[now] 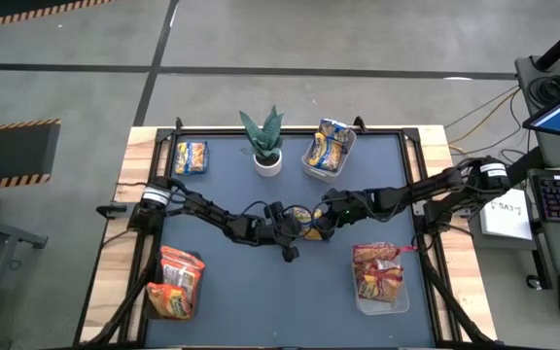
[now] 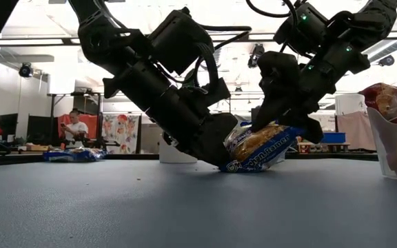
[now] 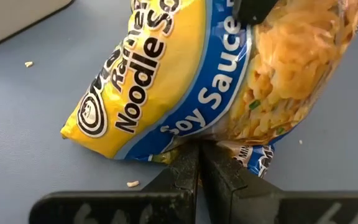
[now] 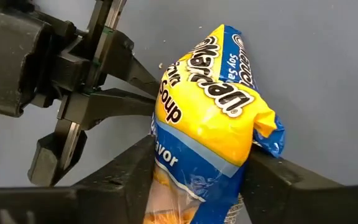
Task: Sort Maruchan noodles
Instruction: Put the right blue instant noodle pack into the gray bin
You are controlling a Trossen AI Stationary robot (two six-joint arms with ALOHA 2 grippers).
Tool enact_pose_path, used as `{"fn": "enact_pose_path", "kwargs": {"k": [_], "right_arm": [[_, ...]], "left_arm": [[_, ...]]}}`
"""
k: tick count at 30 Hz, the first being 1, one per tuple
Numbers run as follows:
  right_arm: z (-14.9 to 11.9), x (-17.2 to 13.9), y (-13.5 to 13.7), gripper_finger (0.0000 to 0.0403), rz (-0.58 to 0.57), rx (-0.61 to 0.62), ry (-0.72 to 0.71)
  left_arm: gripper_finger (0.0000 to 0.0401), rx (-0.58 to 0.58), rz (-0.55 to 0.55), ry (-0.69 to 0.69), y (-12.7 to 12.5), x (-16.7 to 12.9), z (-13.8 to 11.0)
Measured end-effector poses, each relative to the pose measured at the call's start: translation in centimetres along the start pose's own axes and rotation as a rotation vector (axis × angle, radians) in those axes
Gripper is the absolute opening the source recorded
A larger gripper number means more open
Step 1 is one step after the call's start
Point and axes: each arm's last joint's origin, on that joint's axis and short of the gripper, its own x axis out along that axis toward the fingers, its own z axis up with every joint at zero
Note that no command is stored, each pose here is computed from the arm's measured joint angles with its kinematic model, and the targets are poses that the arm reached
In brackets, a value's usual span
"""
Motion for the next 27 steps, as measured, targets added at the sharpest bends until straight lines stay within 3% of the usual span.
{"fn": "enact_pose_path", "kwargs": {"k": [9,21,27], "right_arm": [[0.0,0.0,0.0,0.0124,0.0,-0.041,-0.003],[0.3,-0.7,0.4,0.0081,0.018,-0.092,-0.026],[0.6,-1.2,0.7,0.0061,0.037,-0.11,-0.048]], "left_arm": [[0.0,-0.001,-0.013,-0.006,-0.1,-0.5,0.3],[0.0001,0.054,-0.036,-0.004,-0.7,-2.7,1.4],[0.0039,0.131,-0.054,-0.025,-0.8,-5.0,2.9]]}}
